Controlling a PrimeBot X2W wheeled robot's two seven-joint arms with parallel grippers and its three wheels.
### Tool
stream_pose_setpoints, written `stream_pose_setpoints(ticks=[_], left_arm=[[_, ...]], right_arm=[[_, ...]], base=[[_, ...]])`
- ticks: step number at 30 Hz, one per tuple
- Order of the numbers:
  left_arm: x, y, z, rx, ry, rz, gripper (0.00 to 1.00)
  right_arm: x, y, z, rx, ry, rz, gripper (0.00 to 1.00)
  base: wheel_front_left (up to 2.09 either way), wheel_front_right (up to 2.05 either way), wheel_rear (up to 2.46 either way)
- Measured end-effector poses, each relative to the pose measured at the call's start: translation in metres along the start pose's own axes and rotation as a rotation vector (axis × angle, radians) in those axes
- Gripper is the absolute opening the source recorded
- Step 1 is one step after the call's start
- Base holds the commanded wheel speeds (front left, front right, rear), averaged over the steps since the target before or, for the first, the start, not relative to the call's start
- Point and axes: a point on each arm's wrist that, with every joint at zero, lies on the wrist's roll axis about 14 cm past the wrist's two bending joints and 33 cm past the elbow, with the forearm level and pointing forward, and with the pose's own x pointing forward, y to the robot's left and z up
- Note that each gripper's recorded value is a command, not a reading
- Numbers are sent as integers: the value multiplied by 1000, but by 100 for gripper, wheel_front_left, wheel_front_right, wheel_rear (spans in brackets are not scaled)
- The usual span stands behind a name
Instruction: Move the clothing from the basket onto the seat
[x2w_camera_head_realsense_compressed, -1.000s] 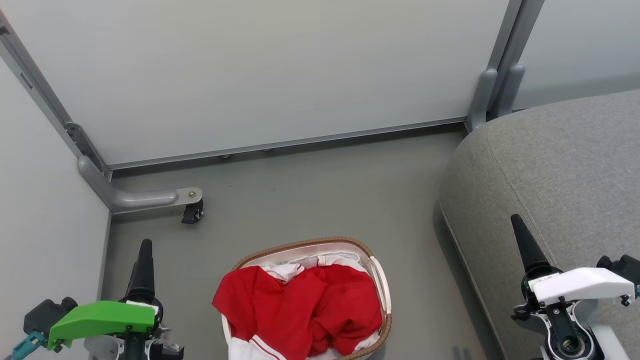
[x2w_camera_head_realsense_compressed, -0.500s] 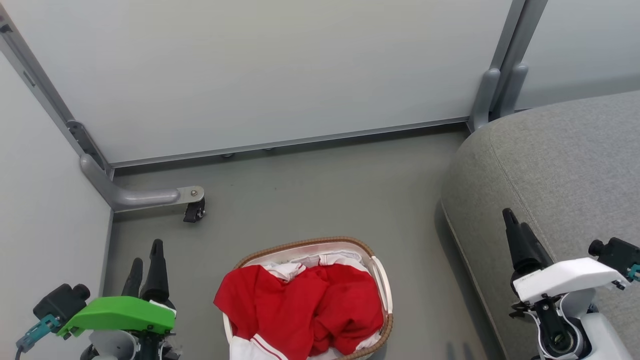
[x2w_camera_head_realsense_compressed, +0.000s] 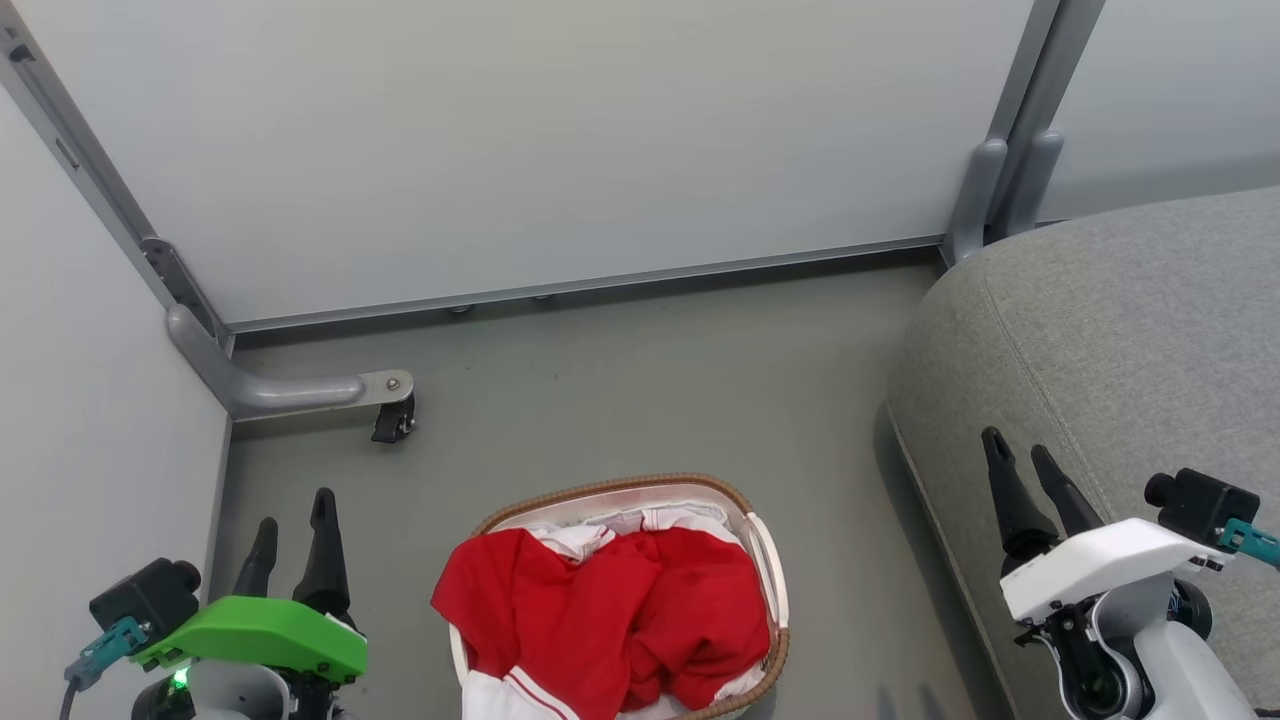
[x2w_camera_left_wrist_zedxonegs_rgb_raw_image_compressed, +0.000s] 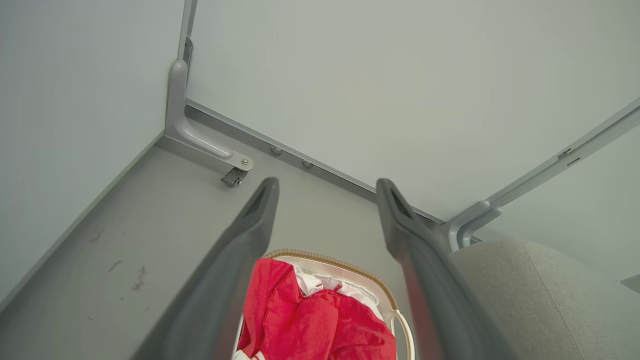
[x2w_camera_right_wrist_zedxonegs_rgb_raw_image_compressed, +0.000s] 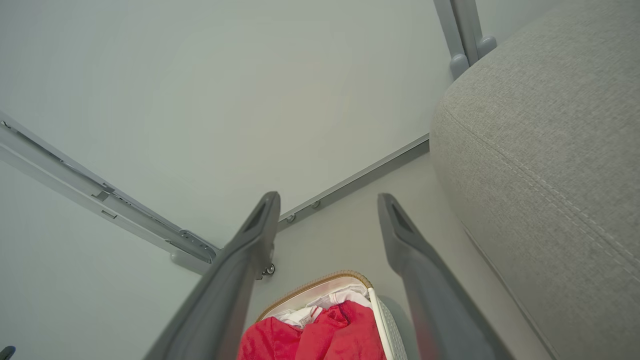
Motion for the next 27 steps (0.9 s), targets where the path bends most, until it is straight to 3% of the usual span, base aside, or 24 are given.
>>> stream_pose_setpoints(ticks=[27], left_arm=[[-4, 1, -3, 336, -9, -29, 100]], right_arm=[[3, 6, -3, -321, -4, 47, 100]], base=[[0, 0, 0]])
